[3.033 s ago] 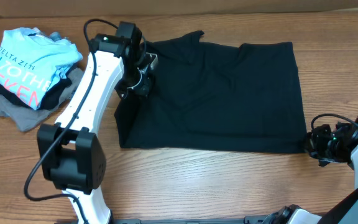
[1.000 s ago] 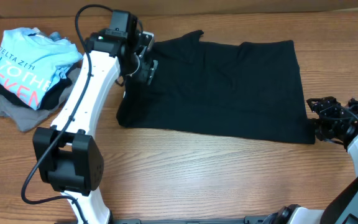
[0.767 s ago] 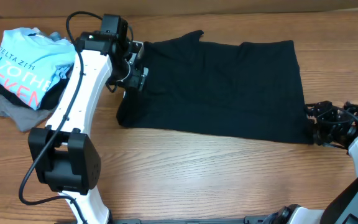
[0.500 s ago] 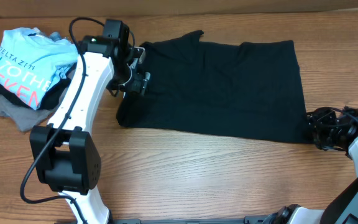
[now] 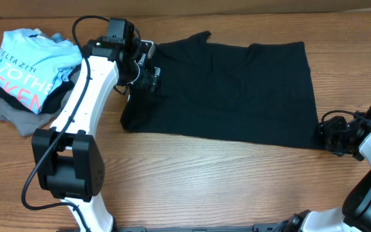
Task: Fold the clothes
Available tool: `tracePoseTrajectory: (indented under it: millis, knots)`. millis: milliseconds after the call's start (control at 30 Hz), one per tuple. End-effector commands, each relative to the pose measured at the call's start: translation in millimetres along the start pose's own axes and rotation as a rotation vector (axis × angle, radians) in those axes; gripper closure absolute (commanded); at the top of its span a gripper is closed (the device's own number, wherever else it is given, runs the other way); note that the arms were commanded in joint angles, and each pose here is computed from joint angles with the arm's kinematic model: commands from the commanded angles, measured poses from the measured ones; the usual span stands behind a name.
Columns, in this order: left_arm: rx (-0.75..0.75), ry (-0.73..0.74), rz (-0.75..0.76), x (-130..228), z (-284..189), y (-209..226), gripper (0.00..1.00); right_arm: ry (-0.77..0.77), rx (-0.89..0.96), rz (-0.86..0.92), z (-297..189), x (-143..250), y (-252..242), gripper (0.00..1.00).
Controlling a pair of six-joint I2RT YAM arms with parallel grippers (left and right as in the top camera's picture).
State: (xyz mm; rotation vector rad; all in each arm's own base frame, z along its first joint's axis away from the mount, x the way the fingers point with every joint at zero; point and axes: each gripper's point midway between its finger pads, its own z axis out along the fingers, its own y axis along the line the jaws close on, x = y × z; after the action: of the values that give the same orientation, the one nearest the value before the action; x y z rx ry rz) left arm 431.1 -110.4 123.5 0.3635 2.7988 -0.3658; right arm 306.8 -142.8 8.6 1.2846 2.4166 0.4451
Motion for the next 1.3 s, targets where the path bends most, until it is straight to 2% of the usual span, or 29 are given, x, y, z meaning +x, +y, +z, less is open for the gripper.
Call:
tracePoseTrajectory:
  millis: [0, 267, 500, 733, 1133, 1267]
  knots:
    - [0.027, 0.029, 0.054, 7, 11, -8, 0.22, 0.004, -0.031, -0.071, 3, -3, 7, 0.53]
    - [0.032, 0.043, 0.066, 13, 20, -12, 0.23, -0.003, -0.080, -0.134, 2, -5, 16, 0.60]
    - [0.033, 0.059, 0.068, 17, 24, -13, 0.24, -0.081, 0.022, -0.147, 2, -22, 1, 0.48]
    - [0.033, 0.053, 0.070, 16, 24, -13, 0.21, -0.124, 0.001, -0.163, 1, -33, 7, 0.46]
    - [0.033, 0.053, 0.069, 16, 24, -14, 0.21, -0.072, -0.035, -0.160, 19, -24, 6, 0.55]
    - [0.033, 0.053, 0.069, 16, 24, -14, 0.21, -0.059, -0.032, -0.155, 21, -22, 5, 0.66]
